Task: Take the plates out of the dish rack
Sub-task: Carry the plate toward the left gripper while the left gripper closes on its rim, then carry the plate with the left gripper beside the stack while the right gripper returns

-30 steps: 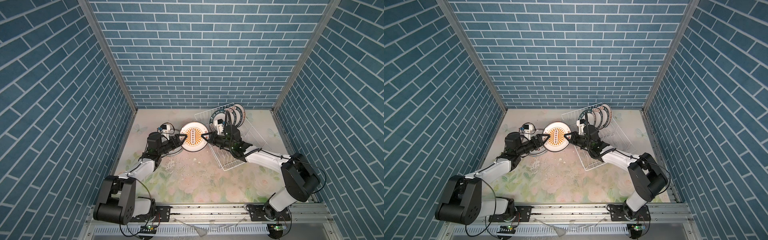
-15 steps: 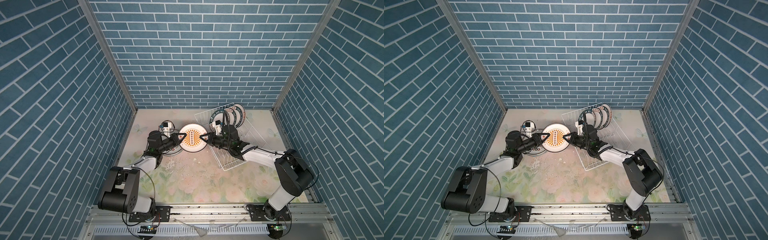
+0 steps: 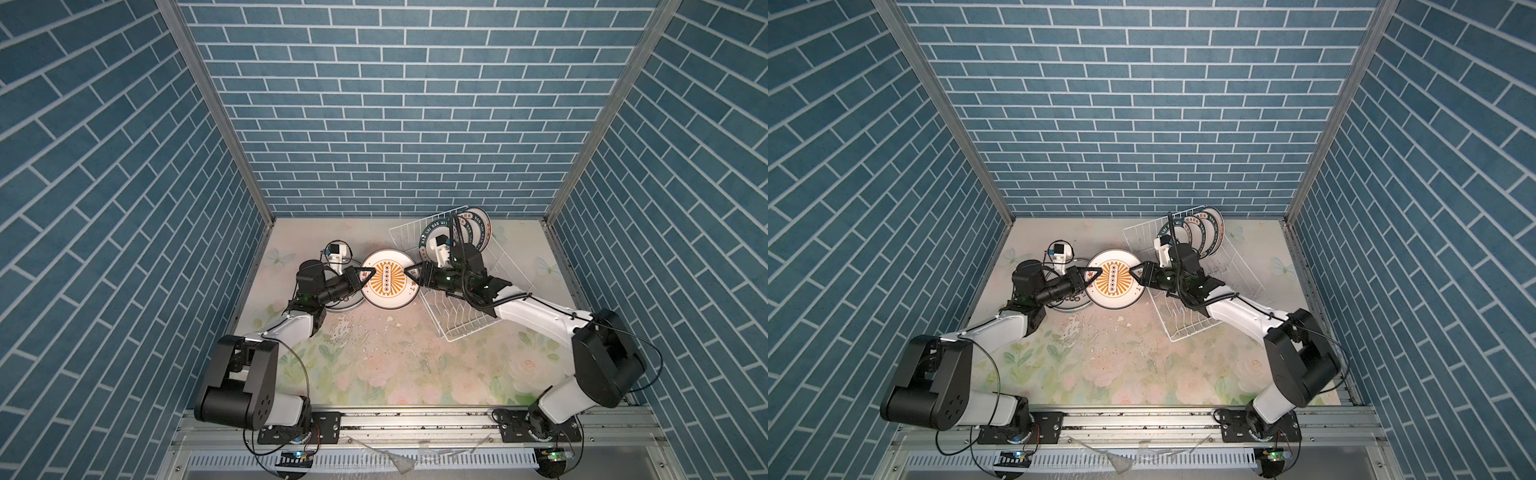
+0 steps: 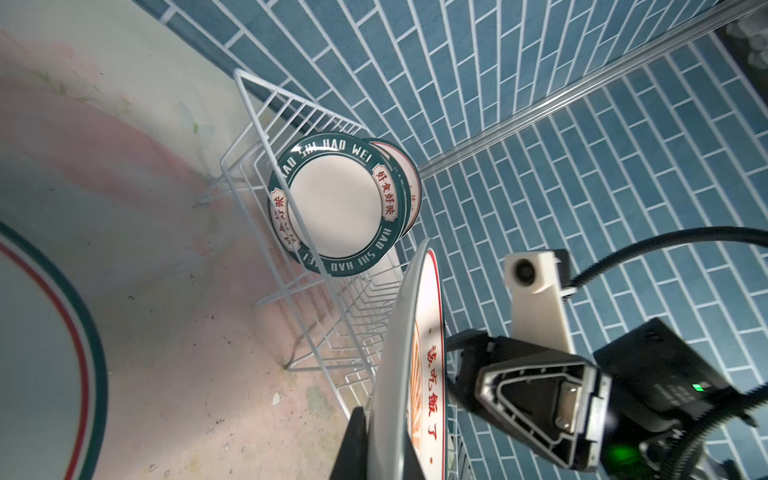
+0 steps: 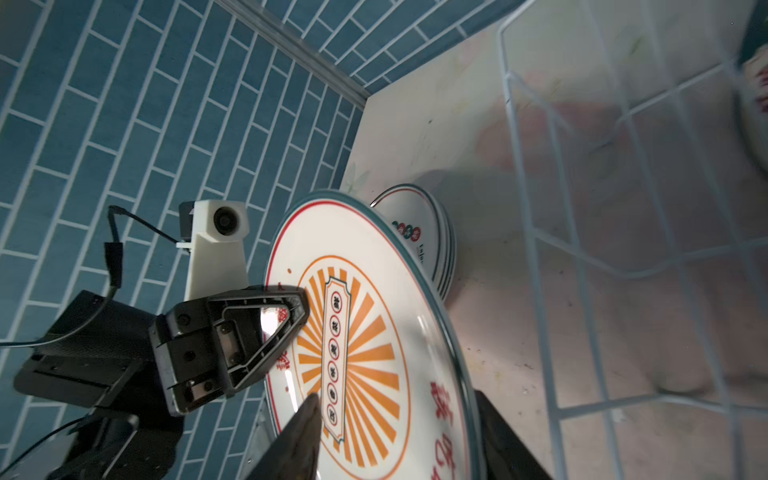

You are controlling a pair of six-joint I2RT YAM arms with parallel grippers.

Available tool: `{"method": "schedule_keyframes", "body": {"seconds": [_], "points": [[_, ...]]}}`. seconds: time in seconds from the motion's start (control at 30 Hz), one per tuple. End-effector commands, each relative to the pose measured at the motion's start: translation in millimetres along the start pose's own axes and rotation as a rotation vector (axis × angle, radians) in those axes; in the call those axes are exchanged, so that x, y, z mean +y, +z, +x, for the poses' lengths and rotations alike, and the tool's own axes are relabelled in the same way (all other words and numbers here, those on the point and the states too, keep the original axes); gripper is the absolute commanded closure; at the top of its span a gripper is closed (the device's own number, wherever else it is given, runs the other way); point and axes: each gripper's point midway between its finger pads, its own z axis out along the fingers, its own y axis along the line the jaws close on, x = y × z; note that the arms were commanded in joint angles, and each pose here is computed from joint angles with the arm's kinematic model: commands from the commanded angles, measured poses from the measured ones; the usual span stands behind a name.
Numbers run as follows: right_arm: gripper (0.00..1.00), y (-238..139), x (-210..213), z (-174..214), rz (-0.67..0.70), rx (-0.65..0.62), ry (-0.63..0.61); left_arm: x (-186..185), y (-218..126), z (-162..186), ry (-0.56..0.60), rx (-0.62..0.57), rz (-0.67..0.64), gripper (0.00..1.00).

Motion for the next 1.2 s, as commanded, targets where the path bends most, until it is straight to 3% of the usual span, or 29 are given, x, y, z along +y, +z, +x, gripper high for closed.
{"method": "schedule_keyframes", "body": {"seconds": [0.0, 0.23, 0.43, 0.63, 0.9, 1.17], "points": [[0.41, -44, 6, -44, 0.143, -0.133, -0.184, -3, -6, -1, 0.061, 0.023, -0.089, 1.0], [0.37, -102, -23, -81, 0.392, -0.261, -0.259, -7, -25, 9, 0.083, 0.043, -0.186, 1.0], [0.35, -119, -40, -95, 0.508, -0.262, -0.292, 6, -42, 34, 0.065, 0.124, -0.283, 1.0], [0.35, -121, -62, -104, 0.594, -0.234, -0.303, 29, -54, 67, 0.021, 0.211, -0.362, 1.0], [0.35, -117, -86, -119, 0.639, -0.196, -0.291, 39, -40, 102, 0.097, 0.329, -0.421, 1.0], [0.34, -109, -107, -128, 0.705, -0.174, -0.304, 60, -34, 116, 0.085, 0.376, -0.454, 1.0]]}}
